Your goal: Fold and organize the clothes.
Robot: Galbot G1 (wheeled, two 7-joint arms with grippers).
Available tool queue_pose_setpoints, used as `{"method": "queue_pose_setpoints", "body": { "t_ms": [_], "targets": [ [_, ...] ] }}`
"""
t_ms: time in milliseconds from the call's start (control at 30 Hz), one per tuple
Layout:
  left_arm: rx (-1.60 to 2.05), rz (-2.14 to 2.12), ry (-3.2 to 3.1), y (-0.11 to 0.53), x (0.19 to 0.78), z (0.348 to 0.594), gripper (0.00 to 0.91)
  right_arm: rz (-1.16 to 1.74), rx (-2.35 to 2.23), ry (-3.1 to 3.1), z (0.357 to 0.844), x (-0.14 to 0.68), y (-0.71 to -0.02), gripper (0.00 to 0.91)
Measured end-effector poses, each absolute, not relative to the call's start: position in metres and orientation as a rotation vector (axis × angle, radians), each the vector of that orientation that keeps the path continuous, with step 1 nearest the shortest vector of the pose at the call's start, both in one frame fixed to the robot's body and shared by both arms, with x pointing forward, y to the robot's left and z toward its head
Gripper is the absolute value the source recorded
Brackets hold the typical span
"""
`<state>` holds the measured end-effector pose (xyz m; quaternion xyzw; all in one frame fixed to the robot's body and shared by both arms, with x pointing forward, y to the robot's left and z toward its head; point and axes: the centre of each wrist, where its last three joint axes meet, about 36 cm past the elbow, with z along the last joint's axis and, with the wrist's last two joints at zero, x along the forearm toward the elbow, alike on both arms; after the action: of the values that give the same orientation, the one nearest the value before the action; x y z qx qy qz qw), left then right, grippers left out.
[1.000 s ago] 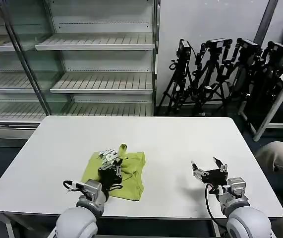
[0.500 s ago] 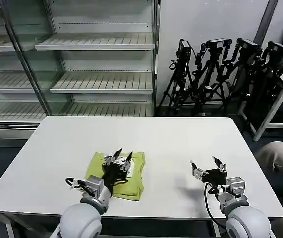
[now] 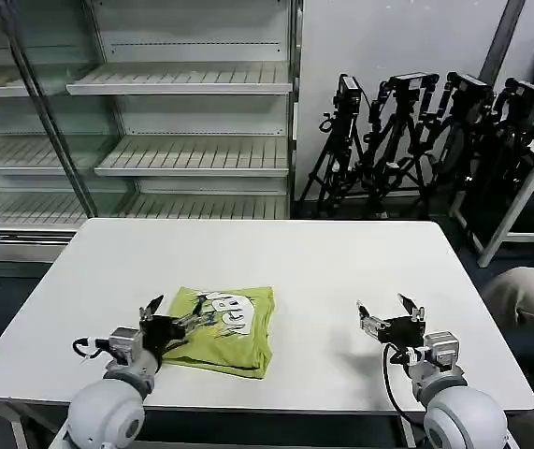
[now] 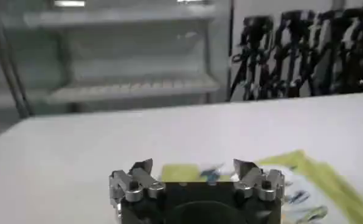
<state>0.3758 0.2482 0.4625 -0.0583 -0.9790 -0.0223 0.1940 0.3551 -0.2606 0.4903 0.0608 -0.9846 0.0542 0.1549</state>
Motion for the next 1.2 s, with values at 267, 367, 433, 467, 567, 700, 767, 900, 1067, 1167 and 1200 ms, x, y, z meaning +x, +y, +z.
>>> {"method": "queue_pose_setpoints", "body": {
  "t_ms": [267,367,433,467,567,700,767,900,1067,1167,1200],
  "targets": [
    [-0.157,0.066,-2.664,0.267,0.383,0.442,0.010,0.159,0.169,-2.821,0.490,0.356,-0.262,0.907],
    [-0.146,0.090,-2.648,0.272,0.387,0.437,0.020,0.161,0.166,-2.821,0.490,0.356,-0.263,0.907],
    [-0.142,0.102,-2.639,0.275,0.389,0.435,0.020,0.162,0.164,-2.820,0.490,0.356,-0.263,0.907],
    [-0.143,0.108,-2.635,0.276,0.390,0.434,0.020,0.162,0.164,-2.820,0.490,0.355,-0.263,0.907],
    [-0.150,0.127,-2.625,0.278,0.389,0.432,0.020,0.162,0.163,-2.820,0.490,0.356,-0.263,0.907],
    [-0.162,0.153,-2.616,0.282,0.389,0.431,0.020,0.162,0.162,-2.821,0.490,0.356,-0.263,0.907],
    [-0.168,0.175,-2.612,0.285,0.389,0.431,0.010,0.162,0.162,-2.821,0.490,0.356,-0.263,0.907],
    [-0.189,0.224,-2.606,0.286,0.389,0.432,0.010,0.161,0.161,-2.818,0.489,0.356,-0.263,0.907],
    [-0.218,0.268,-2.611,0.285,0.390,0.432,0.010,0.161,0.164,-2.819,0.489,0.356,-0.262,0.907],
    [-0.226,0.280,-2.627,0.287,0.392,0.434,0.000,0.163,0.165,-2.822,0.490,0.357,-0.261,0.907],
    [-0.228,0.281,-2.634,0.288,0.392,0.435,0.000,0.163,0.166,-2.823,0.490,0.357,-0.261,0.907]
  ]
}}
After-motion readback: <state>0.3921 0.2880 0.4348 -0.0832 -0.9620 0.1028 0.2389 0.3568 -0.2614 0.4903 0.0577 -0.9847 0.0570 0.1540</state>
